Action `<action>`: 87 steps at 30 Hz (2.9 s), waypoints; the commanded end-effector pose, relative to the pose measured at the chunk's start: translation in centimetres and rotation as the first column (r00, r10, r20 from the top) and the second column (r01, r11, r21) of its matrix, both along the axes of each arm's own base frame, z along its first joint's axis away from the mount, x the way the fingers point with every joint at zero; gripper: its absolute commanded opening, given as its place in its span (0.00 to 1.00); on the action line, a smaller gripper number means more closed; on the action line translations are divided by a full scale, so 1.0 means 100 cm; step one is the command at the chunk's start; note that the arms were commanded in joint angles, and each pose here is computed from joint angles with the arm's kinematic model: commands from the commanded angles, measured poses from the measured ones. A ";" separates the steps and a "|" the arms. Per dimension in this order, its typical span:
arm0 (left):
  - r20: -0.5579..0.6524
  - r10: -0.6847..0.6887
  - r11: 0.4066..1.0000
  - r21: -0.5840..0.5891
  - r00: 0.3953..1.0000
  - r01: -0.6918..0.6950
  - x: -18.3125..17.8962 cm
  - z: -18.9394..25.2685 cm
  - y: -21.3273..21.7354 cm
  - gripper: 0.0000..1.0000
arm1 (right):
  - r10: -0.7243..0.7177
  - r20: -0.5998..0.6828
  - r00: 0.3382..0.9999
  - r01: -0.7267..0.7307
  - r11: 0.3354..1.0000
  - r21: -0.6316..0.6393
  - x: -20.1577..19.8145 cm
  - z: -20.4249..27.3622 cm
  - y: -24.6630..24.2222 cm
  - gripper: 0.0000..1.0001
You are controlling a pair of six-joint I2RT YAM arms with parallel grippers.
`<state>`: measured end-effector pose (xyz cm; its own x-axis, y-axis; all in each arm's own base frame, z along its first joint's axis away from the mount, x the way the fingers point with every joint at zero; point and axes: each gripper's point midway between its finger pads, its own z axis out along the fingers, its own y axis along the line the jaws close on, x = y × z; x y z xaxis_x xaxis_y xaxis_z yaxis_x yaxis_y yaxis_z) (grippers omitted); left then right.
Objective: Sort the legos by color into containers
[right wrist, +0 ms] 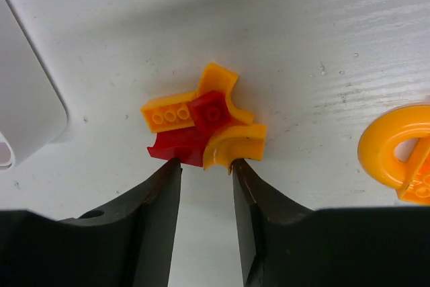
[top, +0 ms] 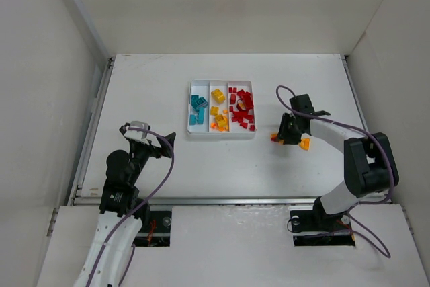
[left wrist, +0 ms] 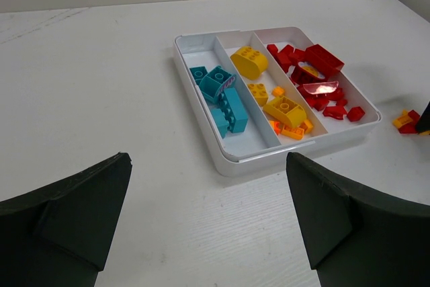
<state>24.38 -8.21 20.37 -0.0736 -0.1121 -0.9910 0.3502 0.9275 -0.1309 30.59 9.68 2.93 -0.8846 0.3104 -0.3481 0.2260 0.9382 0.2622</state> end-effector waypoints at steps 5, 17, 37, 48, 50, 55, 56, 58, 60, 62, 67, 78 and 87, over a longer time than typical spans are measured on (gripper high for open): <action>0.048 -0.006 1.000 -0.006 0.999 0.007 0.002 0.010 -0.001 0.99 | -0.018 0.004 1.000 0.019 0.994 -0.112 0.000 0.000 -0.017 0.41; 0.048 -0.006 1.000 -0.006 0.999 0.007 0.002 0.010 -0.001 0.99 | -0.012 0.018 1.000 0.014 0.990 -0.139 -0.002 0.007 -0.023 0.07; 0.030 -0.006 1.000 -0.003 1.000 0.006 0.003 0.004 -0.001 0.99 | 0.507 0.396 0.766 -0.492 0.858 -0.147 0.041 0.136 0.188 0.00; 0.030 0.004 1.000 -0.003 1.000 -0.004 0.003 0.004 0.000 0.99 | 0.590 0.363 0.721 -0.574 0.802 -0.162 0.110 0.107 0.259 0.19; 0.030 0.004 1.000 -0.003 1.000 -0.004 0.003 0.004 0.000 0.99 | 0.594 0.333 0.732 -0.572 0.802 -0.171 0.111 0.102 0.258 0.33; 0.030 0.004 1.000 -0.003 1.000 -0.004 0.003 0.004 0.000 0.99 | 0.591 0.315 0.742 -0.562 0.805 -0.187 0.115 0.099 0.257 0.59; 0.030 0.004 1.000 -0.003 1.000 -0.004 0.003 0.004 0.000 0.99 | 0.589 0.327 0.739 -0.561 0.807 -0.186 0.115 0.105 0.257 0.61; 0.030 0.004 1.000 -0.003 1.000 -0.004 0.003 0.004 0.000 0.99 | 0.587 0.336 0.737 -0.559 0.808 -0.185 0.111 0.113 0.253 0.61; 0.030 0.004 1.000 -0.003 1.000 -0.004 0.003 0.004 0.000 0.99 | 0.547 0.351 0.760 -0.526 0.835 -0.161 0.111 0.124 0.243 0.61; 0.039 0.004 1.000 -0.004 0.999 -0.004 0.003 0.006 0.001 0.99 | 0.430 0.359 0.828 -0.412 0.902 -0.130 0.114 0.139 0.204 0.63; 0.048 0.004 1.000 -0.006 0.999 -0.004 0.002 0.008 0.001 0.99 | 0.112 0.289 0.951 -0.077 0.988 -0.131 0.101 0.125 0.060 0.63; 0.066 0.005 1.000 -0.009 0.998 -0.004 0.000 0.012 0.001 0.99 | -0.212 0.073 0.974 0.224 0.941 -0.252 0.024 0.053 -0.113 0.69; 0.084 0.005 1.000 -0.013 0.996 -0.004 -0.002 0.017 0.001 0.99 | -0.147 -0.117 0.982 0.121 0.971 -0.205 0.003 0.008 -0.105 0.63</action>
